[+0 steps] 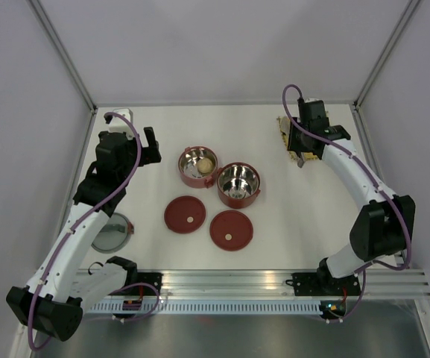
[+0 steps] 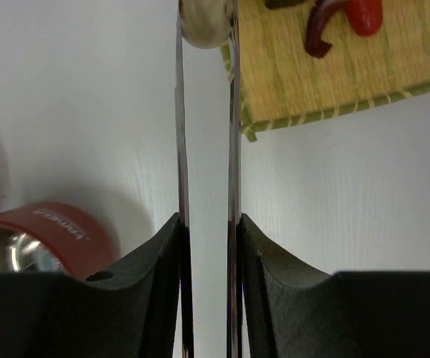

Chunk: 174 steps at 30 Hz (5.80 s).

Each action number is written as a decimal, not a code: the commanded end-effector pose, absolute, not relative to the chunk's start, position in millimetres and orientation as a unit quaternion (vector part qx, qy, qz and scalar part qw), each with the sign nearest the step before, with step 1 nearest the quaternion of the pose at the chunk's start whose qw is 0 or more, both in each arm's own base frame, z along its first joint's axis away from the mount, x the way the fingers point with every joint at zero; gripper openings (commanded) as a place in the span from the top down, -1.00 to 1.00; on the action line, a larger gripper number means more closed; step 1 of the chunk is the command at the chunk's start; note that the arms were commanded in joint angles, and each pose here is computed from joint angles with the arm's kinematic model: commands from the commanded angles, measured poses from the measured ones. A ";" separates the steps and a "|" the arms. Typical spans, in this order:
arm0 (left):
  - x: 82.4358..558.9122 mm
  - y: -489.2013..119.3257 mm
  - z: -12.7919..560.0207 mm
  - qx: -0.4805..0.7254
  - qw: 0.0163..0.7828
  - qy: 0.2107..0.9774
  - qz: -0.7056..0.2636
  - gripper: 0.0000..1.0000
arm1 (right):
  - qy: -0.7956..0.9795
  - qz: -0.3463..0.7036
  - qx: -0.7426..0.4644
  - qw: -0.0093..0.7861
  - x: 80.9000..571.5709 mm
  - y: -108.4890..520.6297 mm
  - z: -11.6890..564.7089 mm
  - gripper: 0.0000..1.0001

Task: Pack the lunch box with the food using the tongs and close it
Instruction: Pick up the fake food from the plate, then place the fake food in the packing box, then pick up the fake food from the plate.

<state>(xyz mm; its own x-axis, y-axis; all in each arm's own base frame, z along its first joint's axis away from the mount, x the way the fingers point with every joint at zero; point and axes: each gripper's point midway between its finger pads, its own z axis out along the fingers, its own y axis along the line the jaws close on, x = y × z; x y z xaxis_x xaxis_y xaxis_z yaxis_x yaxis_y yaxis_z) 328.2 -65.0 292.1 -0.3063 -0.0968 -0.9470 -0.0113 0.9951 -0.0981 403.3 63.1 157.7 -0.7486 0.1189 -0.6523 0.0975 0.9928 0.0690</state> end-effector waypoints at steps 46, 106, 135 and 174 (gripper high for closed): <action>335.3 -55.9 299.2 -0.068 0.596 0.799 -0.025 -0.99 | 0.901 0.142 -0.218 0.348 313.0 351.5 174.9 -0.14; 338.9 -62.9 290.6 -0.055 0.585 0.809 -0.033 -0.99 | 0.944 0.046 0.030 0.326 502.2 42.2 140.9 -0.13; 339.4 -64.5 290.1 -0.051 0.583 0.810 -0.036 -0.99 | 0.959 0.033 0.000 0.283 491.3 39.1 118.7 0.00; 334.8 -62.4 300.1 -0.053 0.596 0.801 -0.038 -0.99 | 0.941 0.034 0.024 0.336 471.3 37.2 182.3 0.61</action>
